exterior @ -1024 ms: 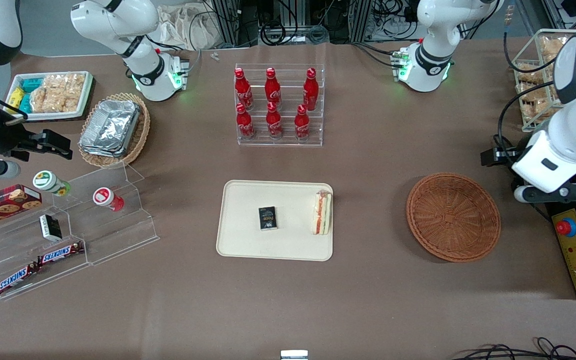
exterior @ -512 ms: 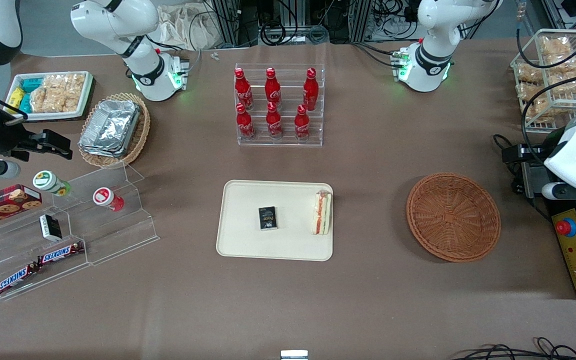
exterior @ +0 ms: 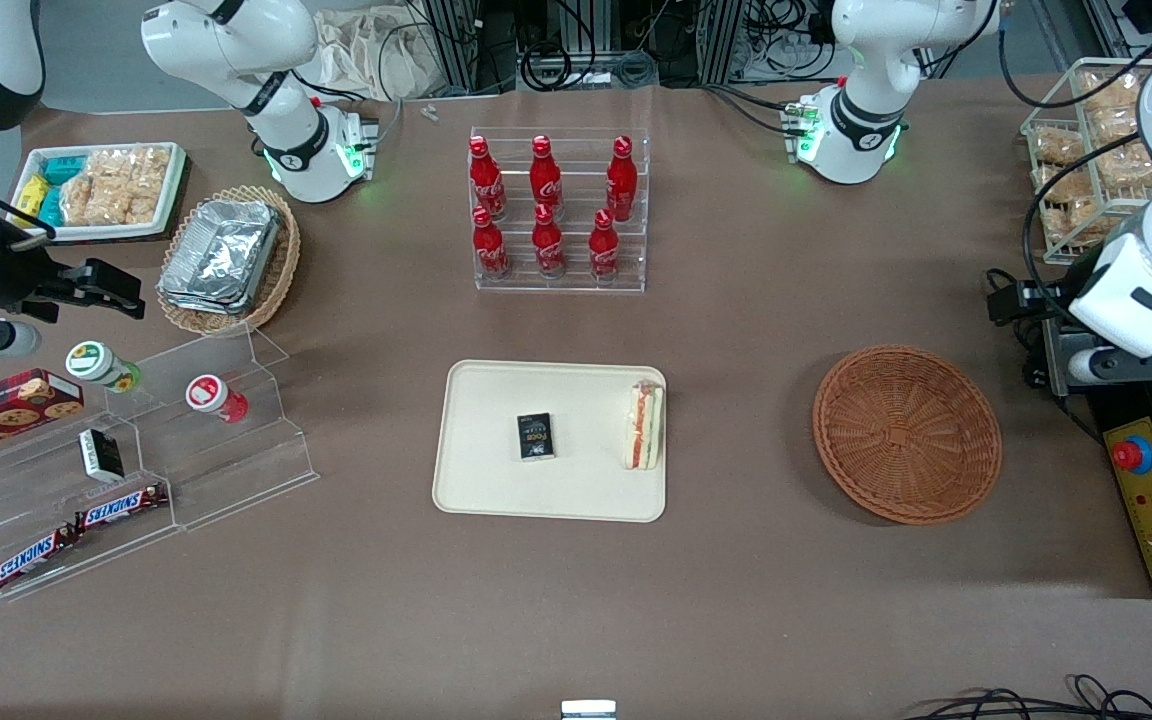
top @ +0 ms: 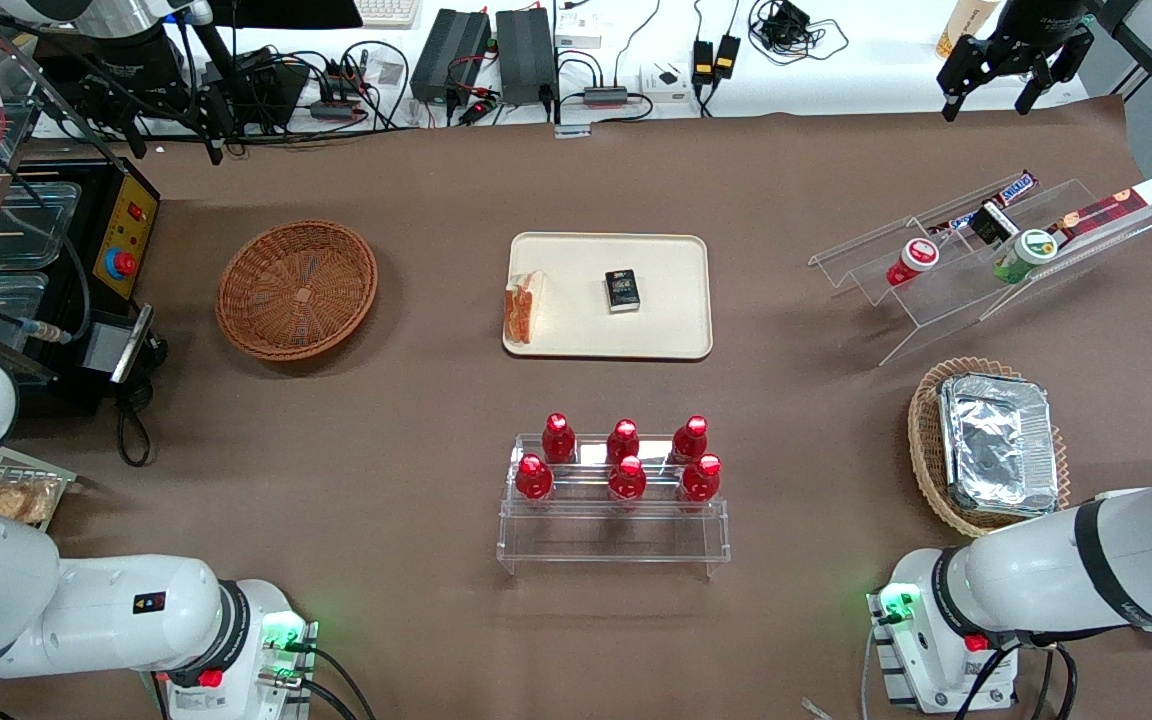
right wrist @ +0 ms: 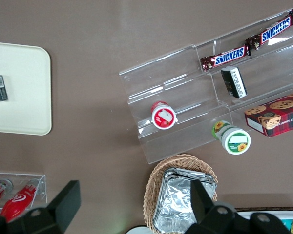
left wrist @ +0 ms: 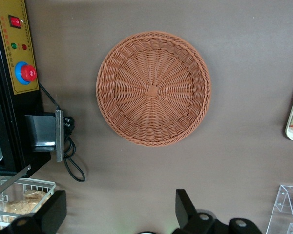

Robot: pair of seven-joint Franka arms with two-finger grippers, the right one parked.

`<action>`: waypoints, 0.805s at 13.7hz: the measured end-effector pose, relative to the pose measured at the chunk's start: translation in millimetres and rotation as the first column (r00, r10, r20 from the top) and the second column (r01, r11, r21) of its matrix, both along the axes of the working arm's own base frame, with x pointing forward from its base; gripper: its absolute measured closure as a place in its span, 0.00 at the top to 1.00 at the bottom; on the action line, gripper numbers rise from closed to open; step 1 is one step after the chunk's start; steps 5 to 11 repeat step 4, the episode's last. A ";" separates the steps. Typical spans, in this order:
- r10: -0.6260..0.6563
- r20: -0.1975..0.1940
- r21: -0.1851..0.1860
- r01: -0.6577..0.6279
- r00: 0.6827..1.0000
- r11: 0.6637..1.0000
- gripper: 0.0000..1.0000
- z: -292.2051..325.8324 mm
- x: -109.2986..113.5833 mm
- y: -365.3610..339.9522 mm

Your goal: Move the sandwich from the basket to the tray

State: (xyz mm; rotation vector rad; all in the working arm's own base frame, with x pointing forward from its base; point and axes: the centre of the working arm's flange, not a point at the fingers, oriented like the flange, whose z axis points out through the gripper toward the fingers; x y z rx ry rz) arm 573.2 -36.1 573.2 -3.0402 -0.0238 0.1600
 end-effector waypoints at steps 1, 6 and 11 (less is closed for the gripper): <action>0.007 0.003 -0.005 -0.007 1.000 1.000 1.00 0.0 -1.5 0.7; 0.025 0.008 -0.015 -0.025 1.000 1.000 1.00 -3.9 3.1 1.7; 0.025 0.008 -0.015 -0.025 1.000 1.000 1.00 -3.9 3.1 1.7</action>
